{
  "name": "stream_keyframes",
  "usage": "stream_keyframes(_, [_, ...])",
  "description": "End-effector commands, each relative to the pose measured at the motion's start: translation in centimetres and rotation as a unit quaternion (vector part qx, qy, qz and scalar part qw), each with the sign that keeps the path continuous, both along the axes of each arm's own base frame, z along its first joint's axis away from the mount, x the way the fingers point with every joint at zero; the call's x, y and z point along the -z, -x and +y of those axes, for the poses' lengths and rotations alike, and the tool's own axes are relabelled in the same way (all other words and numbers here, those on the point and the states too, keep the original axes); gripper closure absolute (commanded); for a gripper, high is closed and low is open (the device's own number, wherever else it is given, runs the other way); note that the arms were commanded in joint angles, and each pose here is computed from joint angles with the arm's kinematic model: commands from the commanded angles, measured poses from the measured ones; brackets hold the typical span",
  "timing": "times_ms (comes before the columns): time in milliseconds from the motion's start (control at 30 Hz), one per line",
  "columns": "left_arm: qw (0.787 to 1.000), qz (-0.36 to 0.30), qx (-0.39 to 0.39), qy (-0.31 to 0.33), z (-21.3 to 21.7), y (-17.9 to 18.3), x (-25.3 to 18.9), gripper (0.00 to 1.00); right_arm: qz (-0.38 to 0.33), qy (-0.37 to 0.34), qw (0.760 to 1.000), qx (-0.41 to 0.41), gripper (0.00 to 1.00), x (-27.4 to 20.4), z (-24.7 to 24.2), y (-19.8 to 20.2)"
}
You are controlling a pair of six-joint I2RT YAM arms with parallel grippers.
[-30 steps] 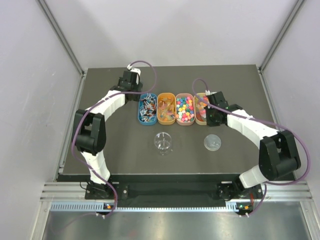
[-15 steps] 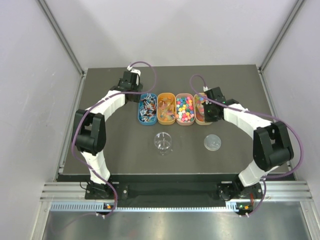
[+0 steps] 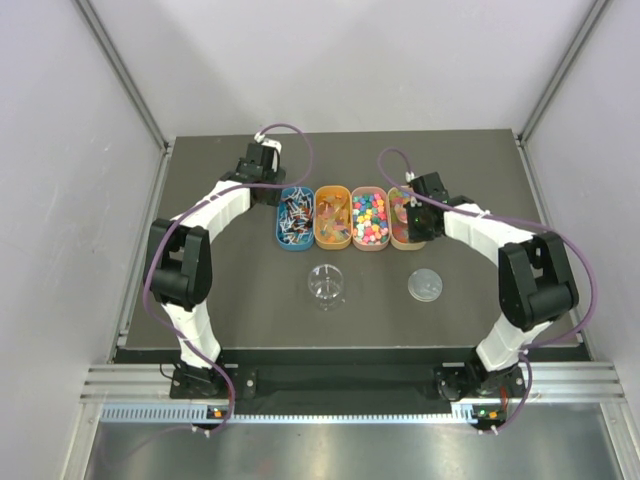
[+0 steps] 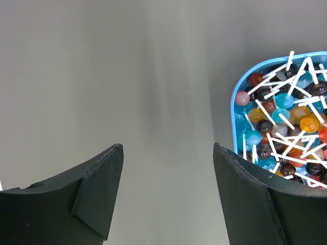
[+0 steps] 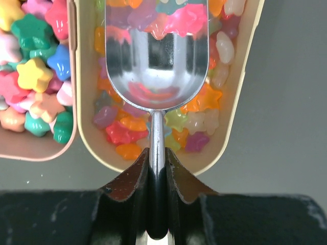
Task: Pack the candies
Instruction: Scoop the fake candies from the storage box.
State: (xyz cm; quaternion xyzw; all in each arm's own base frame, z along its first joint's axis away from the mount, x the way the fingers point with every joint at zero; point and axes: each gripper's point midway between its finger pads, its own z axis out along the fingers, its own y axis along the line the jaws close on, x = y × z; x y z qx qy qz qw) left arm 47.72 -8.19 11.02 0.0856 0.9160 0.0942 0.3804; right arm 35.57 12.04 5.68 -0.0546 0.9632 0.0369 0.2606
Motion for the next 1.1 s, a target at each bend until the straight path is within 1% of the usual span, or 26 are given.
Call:
stream_keyframes(0, [1.0, 0.001, -0.006, -0.001, 0.3, 0.0, 0.2, 0.25, -0.027, -0.01, 1.0, -0.004, 1.0, -0.7, 0.1, -2.1])
stream_keyframes(233, [1.0, 0.01, -0.007, -0.001, 0.3, 0.3, 0.4, 0.25, -0.031, -0.016, 0.999, -0.026, 1.0, -0.2, 0.5, -2.1])
stream_keyframes(400, [1.0, 0.013, -0.009, -0.013, 0.7, 0.7, 0.0, 0.25, -0.027, -0.017, 0.999, -0.041, 1.0, 0.6, 0.4, -1.0])
stream_keyframes(600, [0.999, 0.017, -0.003, -0.029, 1.4, 1.9, -0.1, 0.25, -0.053, -0.014, 0.997, -0.05, 1.0, 1.0, 0.1, -0.9])
stream_keyframes(767, [0.999, 0.015, 0.008, -0.049, 2.0, 2.6, -0.1, 0.25, -0.085, -0.016, 0.995, -0.051, 1.0, 0.3, 0.1, -1.2])
stream_keyframes(1067, [0.996, 0.002, 0.029, -0.087, 2.8, 2.3, -0.3, 0.25, -0.137, -0.014, 0.989, -0.059, 1.0, -0.7, -0.4, -0.6])
